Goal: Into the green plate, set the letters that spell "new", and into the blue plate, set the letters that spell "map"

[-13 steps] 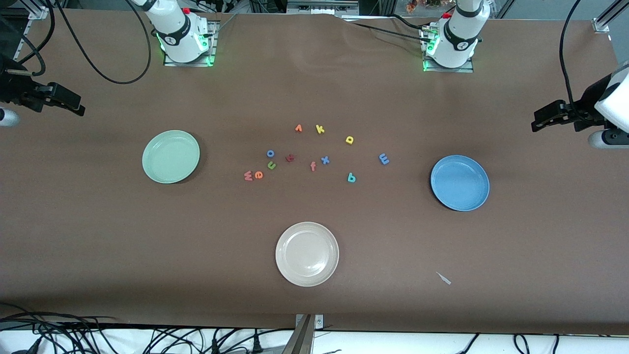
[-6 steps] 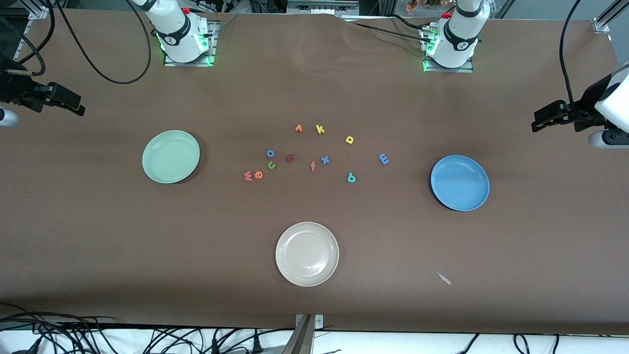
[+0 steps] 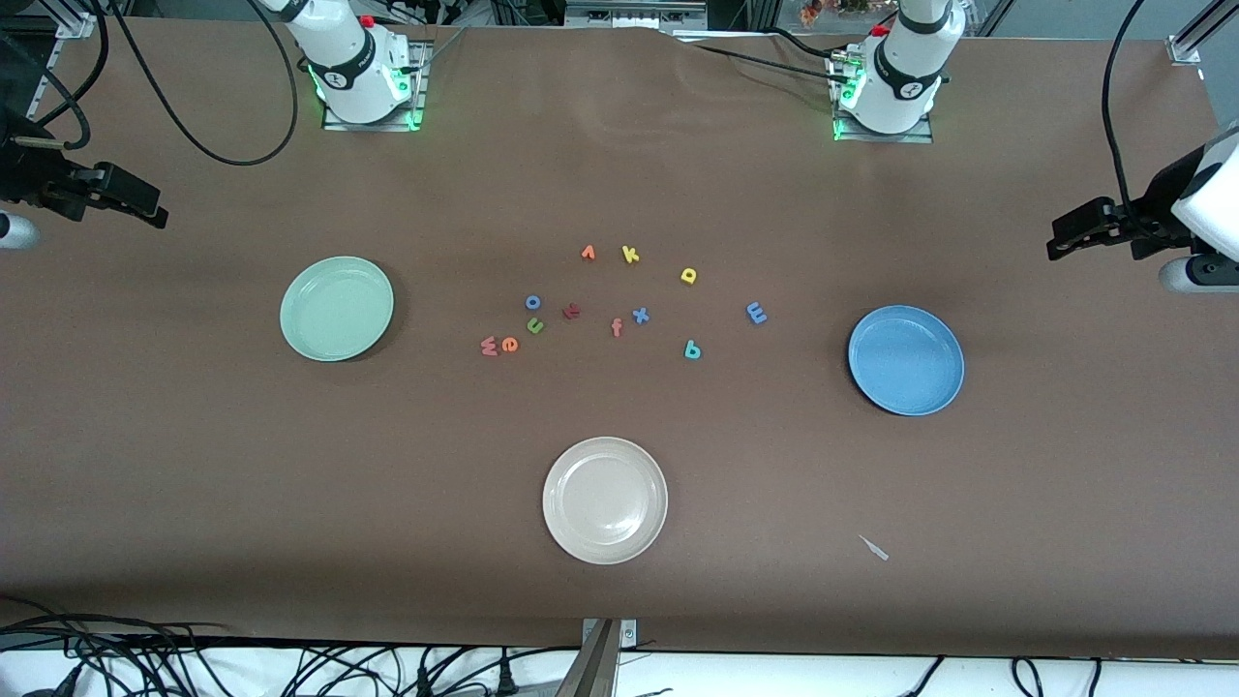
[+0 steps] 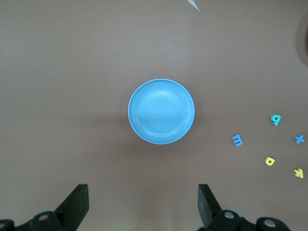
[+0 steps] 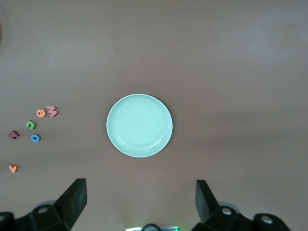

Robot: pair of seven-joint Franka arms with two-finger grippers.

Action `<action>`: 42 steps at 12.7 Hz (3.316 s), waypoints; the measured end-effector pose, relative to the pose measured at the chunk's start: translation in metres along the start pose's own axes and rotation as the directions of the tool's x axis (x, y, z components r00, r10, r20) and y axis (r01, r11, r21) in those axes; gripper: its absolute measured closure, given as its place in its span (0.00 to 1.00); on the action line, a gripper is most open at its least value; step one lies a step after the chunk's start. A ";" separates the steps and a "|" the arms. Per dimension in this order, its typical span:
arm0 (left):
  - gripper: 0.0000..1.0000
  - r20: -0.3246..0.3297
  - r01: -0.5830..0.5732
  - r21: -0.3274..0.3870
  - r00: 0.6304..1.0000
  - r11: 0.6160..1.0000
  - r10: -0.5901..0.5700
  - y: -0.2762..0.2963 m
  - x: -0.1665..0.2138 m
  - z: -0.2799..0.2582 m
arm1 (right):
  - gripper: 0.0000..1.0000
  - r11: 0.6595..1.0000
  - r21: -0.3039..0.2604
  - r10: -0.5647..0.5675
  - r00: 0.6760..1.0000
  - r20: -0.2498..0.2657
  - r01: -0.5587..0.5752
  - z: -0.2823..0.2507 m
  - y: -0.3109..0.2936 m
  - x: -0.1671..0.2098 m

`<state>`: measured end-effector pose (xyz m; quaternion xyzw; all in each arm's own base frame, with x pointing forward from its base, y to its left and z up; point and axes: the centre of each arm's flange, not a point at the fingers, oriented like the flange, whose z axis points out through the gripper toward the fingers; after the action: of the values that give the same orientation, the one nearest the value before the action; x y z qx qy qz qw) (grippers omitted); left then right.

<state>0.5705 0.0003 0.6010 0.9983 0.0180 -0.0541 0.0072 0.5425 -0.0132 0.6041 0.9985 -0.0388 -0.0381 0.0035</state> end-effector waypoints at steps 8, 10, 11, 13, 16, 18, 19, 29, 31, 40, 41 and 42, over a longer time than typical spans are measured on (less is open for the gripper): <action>0.00 0.000 0.000 0.000 1.000 1.000 0.000 0.000 0.000 0.000 | 0.00 1.000 -0.001 -0.007 1.000 0.000 0.007 0.000 -0.004 0.000; 0.00 0.000 0.000 0.000 1.000 1.000 0.000 0.000 0.000 0.000 | 0.00 1.000 -0.001 -0.007 1.000 0.000 0.007 0.000 -0.004 0.000; 0.00 0.000 0.000 0.000 1.000 1.000 0.000 0.000 0.000 0.000 | 0.00 1.000 -0.001 -0.007 1.000 0.000 0.007 0.000 -0.004 0.000; 0.00 -0.001 0.000 0.000 1.000 1.000 0.000 0.000 0.000 0.000 | 0.00 1.000 -0.001 -0.007 1.000 0.000 0.007 0.000 -0.004 0.000; 0.00 -0.001 0.000 0.000 1.000 1.000 0.000 0.000 0.000 0.000 | 0.00 1.000 -0.001 -0.007 1.000 0.000 0.007 0.000 -0.004 0.000; 0.00 -0.003 0.000 0.000 1.000 1.000 0.000 0.000 0.000 0.000 | 0.00 1.000 -0.001 -0.007 1.000 0.000 0.007 0.000 -0.004 0.000; 0.00 -0.003 0.000 0.000 1.000 1.000 0.000 0.000 0.001 0.000 | 0.00 1.000 -0.001 -0.006 1.000 0.000 0.006 0.000 -0.003 0.000; 0.00 -0.004 0.000 0.000 1.000 1.000 0.000 0.000 0.002 0.001 | 0.00 1.000 0.000 -0.004 1.000 0.000 0.004 0.000 -0.002 0.000; 0.00 -0.004 0.000 0.000 1.000 1.000 0.000 0.000 0.002 0.001 | 0.00 1.000 0.000 -0.004 1.000 0.000 0.004 0.000 -0.002 0.000; 0.00 -0.004 0.000 0.000 1.000 1.000 0.000 0.000 0.002 0.001 | 0.00 1.000 0.000 -0.004 1.000 0.002 0.004 0.000 -0.002 0.000; 0.00 -0.004 0.000 0.000 1.000 1.000 0.000 0.000 0.002 0.001 | 0.00 1.000 0.000 -0.002 1.000 0.002 0.002 0.000 -0.001 0.000; 0.00 -0.004 0.000 0.000 1.000 1.000 0.000 0.000 0.002 0.001 | 0.00 1.000 0.000 0.000 1.000 0.002 0.000 0.000 0.000 0.000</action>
<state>0.5722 0.0004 0.5997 0.9985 0.0181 -0.0521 0.0073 0.5424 -0.0132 0.6040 0.9985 -0.0388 -0.0389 0.0035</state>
